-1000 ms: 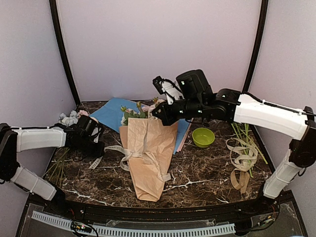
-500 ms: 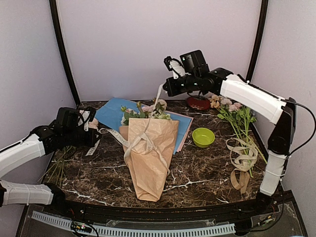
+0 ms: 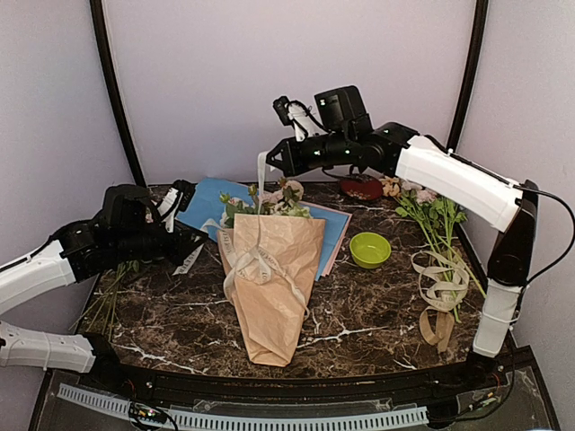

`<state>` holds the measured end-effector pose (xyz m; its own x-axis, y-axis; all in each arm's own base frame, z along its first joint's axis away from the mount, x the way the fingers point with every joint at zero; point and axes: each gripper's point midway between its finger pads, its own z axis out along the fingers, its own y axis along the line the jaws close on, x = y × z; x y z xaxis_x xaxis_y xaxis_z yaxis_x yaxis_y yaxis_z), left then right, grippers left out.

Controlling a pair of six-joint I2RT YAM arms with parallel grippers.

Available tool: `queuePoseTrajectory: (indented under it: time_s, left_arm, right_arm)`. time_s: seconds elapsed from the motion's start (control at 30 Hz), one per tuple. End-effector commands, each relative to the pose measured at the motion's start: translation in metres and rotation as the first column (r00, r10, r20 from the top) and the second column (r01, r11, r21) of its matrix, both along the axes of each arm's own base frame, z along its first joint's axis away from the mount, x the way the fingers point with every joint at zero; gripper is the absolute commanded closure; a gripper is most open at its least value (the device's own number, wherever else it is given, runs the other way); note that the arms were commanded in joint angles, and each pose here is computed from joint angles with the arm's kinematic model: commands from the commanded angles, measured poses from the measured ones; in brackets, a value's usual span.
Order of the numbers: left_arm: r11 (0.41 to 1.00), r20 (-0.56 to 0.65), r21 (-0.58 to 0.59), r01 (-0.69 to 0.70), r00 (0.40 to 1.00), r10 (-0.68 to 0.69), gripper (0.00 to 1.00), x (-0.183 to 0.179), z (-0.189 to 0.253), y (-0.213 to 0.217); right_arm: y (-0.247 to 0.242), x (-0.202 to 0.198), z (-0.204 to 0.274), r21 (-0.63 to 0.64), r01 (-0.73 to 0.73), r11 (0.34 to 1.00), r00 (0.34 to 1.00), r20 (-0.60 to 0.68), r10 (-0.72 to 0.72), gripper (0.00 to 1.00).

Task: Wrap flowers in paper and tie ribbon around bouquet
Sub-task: Tie the ribbon around the folded bouquet.

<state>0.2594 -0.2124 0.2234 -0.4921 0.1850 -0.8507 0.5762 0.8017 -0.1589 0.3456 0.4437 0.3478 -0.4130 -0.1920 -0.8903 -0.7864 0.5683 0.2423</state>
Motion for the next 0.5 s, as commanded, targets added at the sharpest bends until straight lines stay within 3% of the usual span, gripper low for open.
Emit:
queuePoseTrajectory:
  time_s: [0.0,0.3,0.37,0.47]
  left_arm:
    - [0.999,0.043,-0.005,0.043,0.998,-0.042,1.00,0.004,0.015,-0.017]
    - [0.999,0.086,-0.002,0.050,0.995,-0.049,1.00,0.018,0.020,-0.036]
    - [1.000,0.093,-0.009,-0.030,0.995,0.031,1.00,0.033,0.015,-0.022]
    - [0.949,-0.063,-0.075,-0.306,0.951,0.302,1.00,0.066,-0.017,0.048]
  right_arm:
    - [0.001,-0.005,0.041,0.091,-0.022,0.996,0.998,0.052,0.018,1.00]
    - [0.012,-0.001,0.040,0.085,-0.043,0.995,0.997,0.068,0.037,1.00]
    - [-0.006,0.013,0.046,0.094,0.022,0.995,0.997,0.074,-0.029,1.00]
    - [-0.094,0.061,0.039,0.091,0.273,0.958,0.961,0.016,-0.275,1.00]
